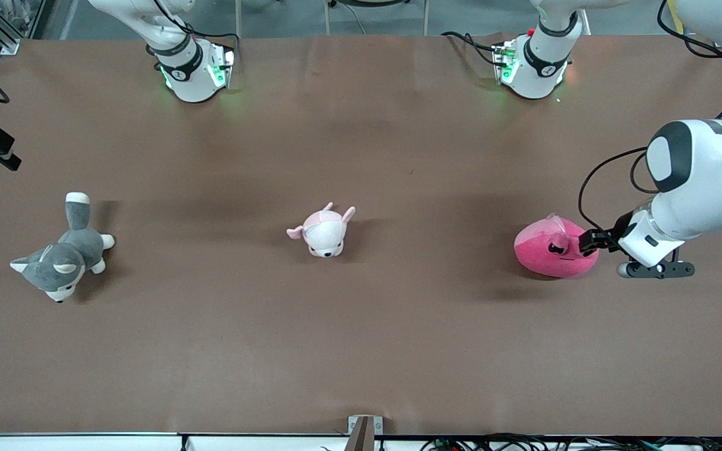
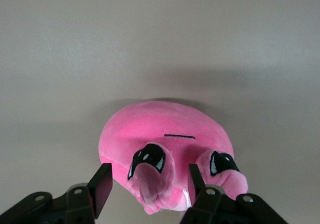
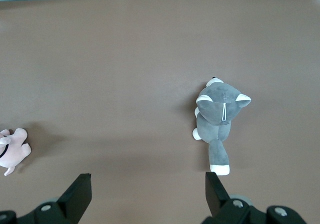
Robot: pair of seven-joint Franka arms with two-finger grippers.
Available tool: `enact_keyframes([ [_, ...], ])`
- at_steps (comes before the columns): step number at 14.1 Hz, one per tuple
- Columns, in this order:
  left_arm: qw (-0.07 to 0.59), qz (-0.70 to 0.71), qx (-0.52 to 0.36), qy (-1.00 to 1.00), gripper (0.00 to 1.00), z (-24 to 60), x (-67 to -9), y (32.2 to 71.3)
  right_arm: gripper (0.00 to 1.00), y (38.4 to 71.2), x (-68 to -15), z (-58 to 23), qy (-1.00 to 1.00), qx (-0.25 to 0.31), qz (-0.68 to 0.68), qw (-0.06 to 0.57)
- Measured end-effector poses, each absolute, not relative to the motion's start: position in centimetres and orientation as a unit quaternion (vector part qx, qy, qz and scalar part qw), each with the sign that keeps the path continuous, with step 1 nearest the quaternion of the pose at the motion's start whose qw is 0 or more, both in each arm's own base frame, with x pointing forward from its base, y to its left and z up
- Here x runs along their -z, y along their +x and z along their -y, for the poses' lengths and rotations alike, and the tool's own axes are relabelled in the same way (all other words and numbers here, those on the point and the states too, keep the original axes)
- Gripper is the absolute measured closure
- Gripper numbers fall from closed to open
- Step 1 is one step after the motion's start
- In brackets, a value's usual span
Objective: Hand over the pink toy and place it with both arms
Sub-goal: 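Close the left gripper on the hot-pink plush's face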
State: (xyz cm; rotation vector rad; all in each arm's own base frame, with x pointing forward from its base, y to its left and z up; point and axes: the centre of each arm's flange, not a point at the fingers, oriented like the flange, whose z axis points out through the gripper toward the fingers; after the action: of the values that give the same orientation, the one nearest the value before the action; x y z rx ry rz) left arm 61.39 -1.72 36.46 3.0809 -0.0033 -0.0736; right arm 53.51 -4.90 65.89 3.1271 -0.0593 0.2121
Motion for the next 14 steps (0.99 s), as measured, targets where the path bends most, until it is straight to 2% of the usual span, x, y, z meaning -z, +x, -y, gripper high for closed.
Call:
enact_keyframes([
  [3,0.030,0.001,0.039,0.999,0.34,1.7,-35.9,60.9,0.00,54.0,-65.1,4.9,0.998,-0.060,0.019,0.003],
  [5,0.030,0.001,0.044,0.999,0.44,1.7,-35.7,60.8,0.00,54.2,-64.3,5.0,0.998,-0.054,0.019,0.003],
  [6,0.030,0.001,0.045,0.999,0.44,1.7,-35.7,60.8,0.00,54.2,-63.8,5.0,0.998,-0.054,0.020,0.003],
  [10,0.030,0.004,0.045,0.999,0.82,2.0,-35.7,60.7,0.00,53.6,-62.3,5.0,0.998,-0.060,0.020,0.003],
  [11,0.031,0.005,0.044,0.999,0.83,2.2,-35.8,60.8,0.00,53.4,-62.4,5.0,0.998,-0.060,0.020,0.003],
  [13,0.031,0.008,0.040,0.999,0.93,2.6,-36.3,60.8,0.00,53.3,-62.9,5.0,0.998,-0.067,0.020,0.003],
  [14,0.033,0.010,0.037,0.999,0.93,3.0,-36.7,60.8,0.00,53.2,-63.2,5.0,0.997,-0.072,0.020,0.003],
])
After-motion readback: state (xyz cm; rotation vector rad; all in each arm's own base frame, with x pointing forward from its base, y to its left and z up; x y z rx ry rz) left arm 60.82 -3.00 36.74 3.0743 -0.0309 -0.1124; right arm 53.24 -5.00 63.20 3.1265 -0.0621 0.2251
